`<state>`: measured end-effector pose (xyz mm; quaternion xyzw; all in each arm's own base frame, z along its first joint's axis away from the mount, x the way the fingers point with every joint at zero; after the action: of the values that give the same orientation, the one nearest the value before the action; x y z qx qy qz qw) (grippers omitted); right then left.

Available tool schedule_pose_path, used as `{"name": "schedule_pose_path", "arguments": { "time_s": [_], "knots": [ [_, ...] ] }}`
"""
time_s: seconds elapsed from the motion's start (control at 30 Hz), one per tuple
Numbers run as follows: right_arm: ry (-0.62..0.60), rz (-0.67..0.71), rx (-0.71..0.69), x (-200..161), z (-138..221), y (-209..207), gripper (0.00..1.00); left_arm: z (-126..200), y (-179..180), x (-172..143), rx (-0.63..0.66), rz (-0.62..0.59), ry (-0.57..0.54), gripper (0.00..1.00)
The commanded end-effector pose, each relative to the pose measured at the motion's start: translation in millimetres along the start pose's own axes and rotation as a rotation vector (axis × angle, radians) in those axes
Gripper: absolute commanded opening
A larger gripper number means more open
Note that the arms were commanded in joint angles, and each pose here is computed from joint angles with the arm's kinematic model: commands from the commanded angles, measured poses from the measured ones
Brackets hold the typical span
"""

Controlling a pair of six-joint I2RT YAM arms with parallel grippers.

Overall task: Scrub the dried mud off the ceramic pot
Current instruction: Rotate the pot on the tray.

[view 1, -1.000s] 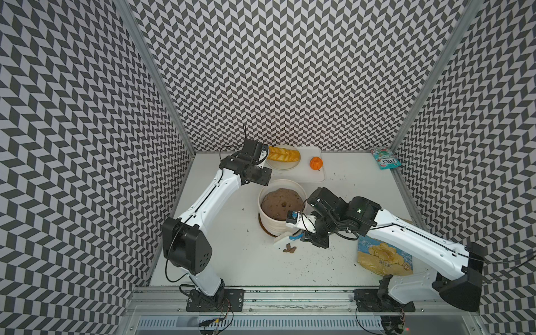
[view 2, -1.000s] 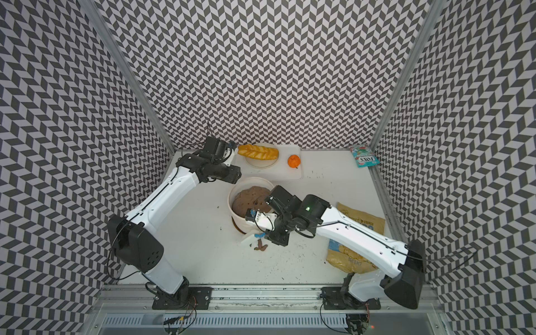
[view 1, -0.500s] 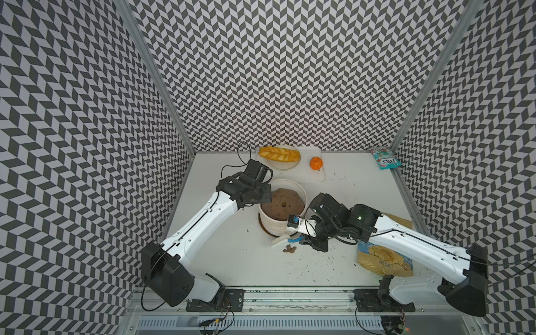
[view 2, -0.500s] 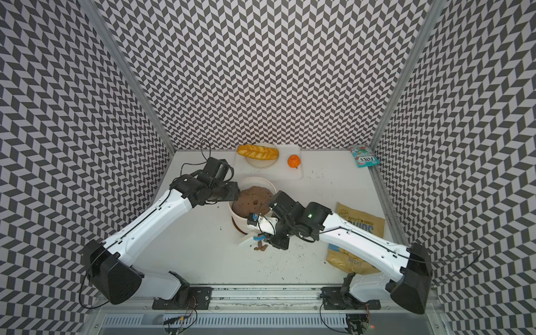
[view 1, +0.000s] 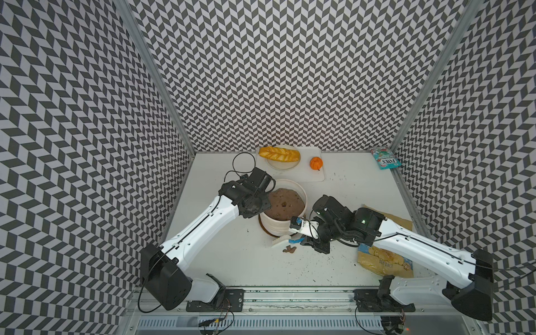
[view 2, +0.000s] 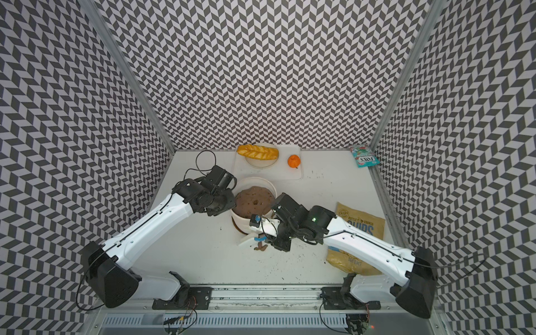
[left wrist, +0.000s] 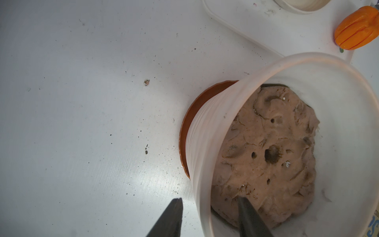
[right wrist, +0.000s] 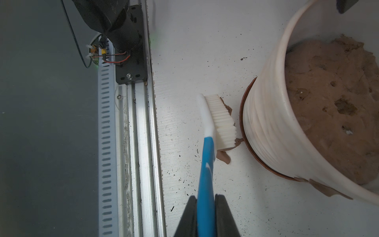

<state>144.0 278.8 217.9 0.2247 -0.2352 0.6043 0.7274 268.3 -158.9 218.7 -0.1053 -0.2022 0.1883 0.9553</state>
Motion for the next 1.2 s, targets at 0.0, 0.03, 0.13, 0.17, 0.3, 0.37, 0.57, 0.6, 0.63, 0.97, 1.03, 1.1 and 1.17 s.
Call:
{"name": "schedule_pose_path", "arguments": {
  "time_s": [0.0, 0.03, 0.13, 0.17, 0.3, 0.37, 0.57, 0.6, 0.63, 0.97, 1.03, 1.1, 1.17],
  "knots": [
    [-0.069, 0.014, -0.017, 12.4, 6.5, 0.3, 0.0, 5.0, 0.7, -11.1, -0.026, 0.077, 0.033, 0.41],
    [-0.071, 0.012, -0.023, 12.9, 7.0, -0.7, 0.0, 2.1, -0.3, -14.9, -0.024, 0.077, 0.046, 0.4],
    [-0.074, 0.009, -0.037, 13.0, 7.9, -2.3, 0.0, -4.5, -1.4, -23.2, -0.014, 0.084, 0.079, 0.37],
    [-0.075, 0.007, -0.04, 12.8, 8.5, -2.5, 0.0, -5.7, -1.6, -25.5, -0.009, 0.084, 0.083, 0.37],
    [-0.081, 0.0, -0.051, 12.9, 9.6, -3.5, 0.0, -9.4, -3.8, -26.1, 0.015, 0.076, 0.087, 0.32],
    [-0.078, -0.005, -0.054, 11.2, 9.2, -3.5, 0.0, -9.8, -4.2, -25.7, 0.025, 0.073, 0.084, 0.29],
    [-0.067, -0.016, -0.051, 7.4, 4.8, -3.8, 0.0, -17.4, -2.4, -22.9, 0.093, 0.041, 0.083, 0.24],
    [-0.067, -0.016, -0.053, 7.3, 4.8, -4.1, 0.0, -19.2, -2.3, -23.5, 0.103, 0.041, 0.089, 0.24],
    [-0.068, -0.015, -0.053, 7.4, 5.1, -4.0, 0.0, -20.0, -2.5, -23.5, 0.108, 0.041, 0.092, 0.23],
    [-0.076, -0.011, -0.054, 6.8, 6.5, -3.1, 0.0, -23.4, -10.6, -9.0, 0.151, -0.053, 0.059, 0.13],
    [-0.082, -0.009, -0.054, 7.6, 7.8, -2.6, 0.0, -27.4, -11.9, -7.6, 0.154, -0.076, 0.057, 0.11],
    [-0.087, -0.007, -0.055, 7.9, 8.9, -2.2, 0.0, -29.5, -13.7, -2.5, 0.154, -0.1, 0.046, 0.09],
    [-0.094, -0.006, -0.056, 8.5, 10.0, -2.1, 0.0, -31.0, -19.0, 5.3, 0.128, -0.144, 0.031, 0.07]
  ]
}}
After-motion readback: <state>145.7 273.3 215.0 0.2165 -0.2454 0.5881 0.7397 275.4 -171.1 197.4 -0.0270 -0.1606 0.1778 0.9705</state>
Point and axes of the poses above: each gripper's point midway between its finger pads, its own z axis back along the fingers, its own y axis along the line the jaws close on, x = y × z, the point moved 3 cm from there along z, back along the fingers, and after that the axes turned 1 degree about -z, right-handed, at the moved point
